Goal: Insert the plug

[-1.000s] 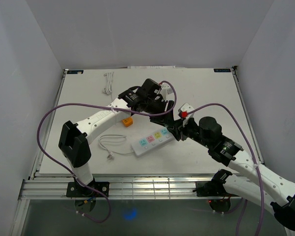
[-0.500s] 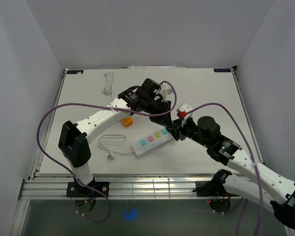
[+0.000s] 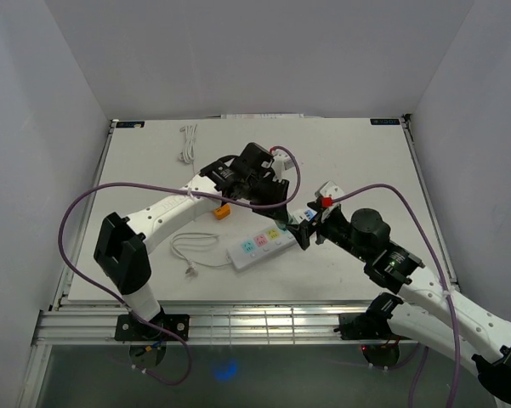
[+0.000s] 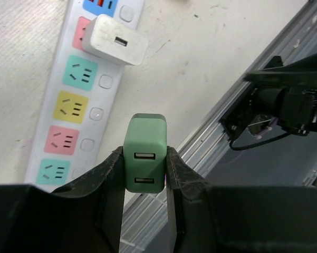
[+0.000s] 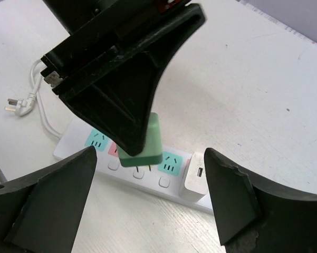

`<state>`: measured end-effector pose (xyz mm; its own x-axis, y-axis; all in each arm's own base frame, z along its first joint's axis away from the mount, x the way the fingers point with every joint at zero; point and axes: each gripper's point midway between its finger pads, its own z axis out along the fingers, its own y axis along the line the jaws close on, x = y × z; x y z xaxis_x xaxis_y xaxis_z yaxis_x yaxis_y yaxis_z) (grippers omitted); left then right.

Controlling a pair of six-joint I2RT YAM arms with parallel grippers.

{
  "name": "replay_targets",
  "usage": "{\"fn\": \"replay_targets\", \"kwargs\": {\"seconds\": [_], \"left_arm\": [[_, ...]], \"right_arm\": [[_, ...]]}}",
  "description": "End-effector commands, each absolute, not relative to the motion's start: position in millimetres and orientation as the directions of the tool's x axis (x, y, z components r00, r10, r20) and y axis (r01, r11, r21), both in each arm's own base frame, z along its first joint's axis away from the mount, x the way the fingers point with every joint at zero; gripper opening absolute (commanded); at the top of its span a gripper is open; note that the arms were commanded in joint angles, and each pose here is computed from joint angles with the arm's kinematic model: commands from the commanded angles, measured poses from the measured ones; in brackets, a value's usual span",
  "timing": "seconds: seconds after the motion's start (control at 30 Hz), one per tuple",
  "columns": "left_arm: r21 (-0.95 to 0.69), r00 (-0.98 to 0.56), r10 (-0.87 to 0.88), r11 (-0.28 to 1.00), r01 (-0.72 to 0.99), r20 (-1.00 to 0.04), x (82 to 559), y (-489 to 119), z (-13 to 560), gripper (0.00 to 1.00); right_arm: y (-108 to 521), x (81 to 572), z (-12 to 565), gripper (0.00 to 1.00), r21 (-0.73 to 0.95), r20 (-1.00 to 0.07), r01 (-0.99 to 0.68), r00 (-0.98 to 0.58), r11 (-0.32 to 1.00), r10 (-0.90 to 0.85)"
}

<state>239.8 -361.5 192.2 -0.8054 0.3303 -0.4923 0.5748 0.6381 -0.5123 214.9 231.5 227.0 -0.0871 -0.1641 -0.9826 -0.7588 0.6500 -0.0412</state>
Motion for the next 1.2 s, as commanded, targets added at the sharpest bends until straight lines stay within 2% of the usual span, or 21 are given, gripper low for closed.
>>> {"fn": "replay_targets", "kwargs": {"seconds": [0.0,0.13,0.17,0.27,0.37,0.53,0.73,0.97,1.17], "left_arm": [[-0.419,-0.719,0.327,0.637,0.647,-0.613,254.2,-344.9,210.2,0.00],[-0.342,-0.689,0.372,0.663,0.666,-0.622,262.5,-335.3,191.9,0.00],[-0.330,-0.682,0.382,0.662,0.673,-0.624,262.8,-334.4,186.2,0.00],[-0.318,-0.626,0.421,0.599,0.735,-0.656,258.7,-337.1,178.4,0.00],[-0.281,-0.591,0.411,0.602,0.748,-0.694,266.5,-337.5,179.1,0.00],[-0.189,-0.560,0.439,0.644,0.741,-0.702,281.4,-331.5,167.5,0.00],[-0.152,-0.548,0.465,0.650,0.744,-0.695,282.0,-339.9,157.2,0.00],[-0.132,-0.480,0.482,0.592,0.795,-0.733,272.7,-363.3,153.7,0.00],[-0.120,-0.470,0.510,0.576,0.808,-0.720,269.5,-370.9,145.3,0.00]], "right_arm": [[224.1,217.4,256.3,0.88,-0.026,-0.998,-0.721,-0.017,0.692,-0.055],[205.0,222.5,261.2,0.87,0.021,-1.000,-0.642,-0.013,0.766,0.016],[193.9,230.1,258.8,0.87,0.034,-0.999,-0.579,-0.023,0.815,0.026],[177.0,241.5,252.2,0.86,0.063,-0.997,-0.473,-0.069,0.879,0.034],[168.6,250.3,241.1,0.85,0.074,-0.993,-0.400,-0.118,0.914,0.029],[163.0,256.3,229.9,0.83,0.111,-0.986,-0.350,-0.158,0.930,0.058],[155.1,260.1,220.8,0.83,0.130,-0.981,-0.311,-0.180,0.942,0.076],[138.0,263.9,214.3,0.80,0.142,-0.975,-0.226,-0.198,0.964,0.097],[124.1,269.7,209.5,0.79,0.158,-0.968,-0.167,-0.219,0.973,0.120]]}}
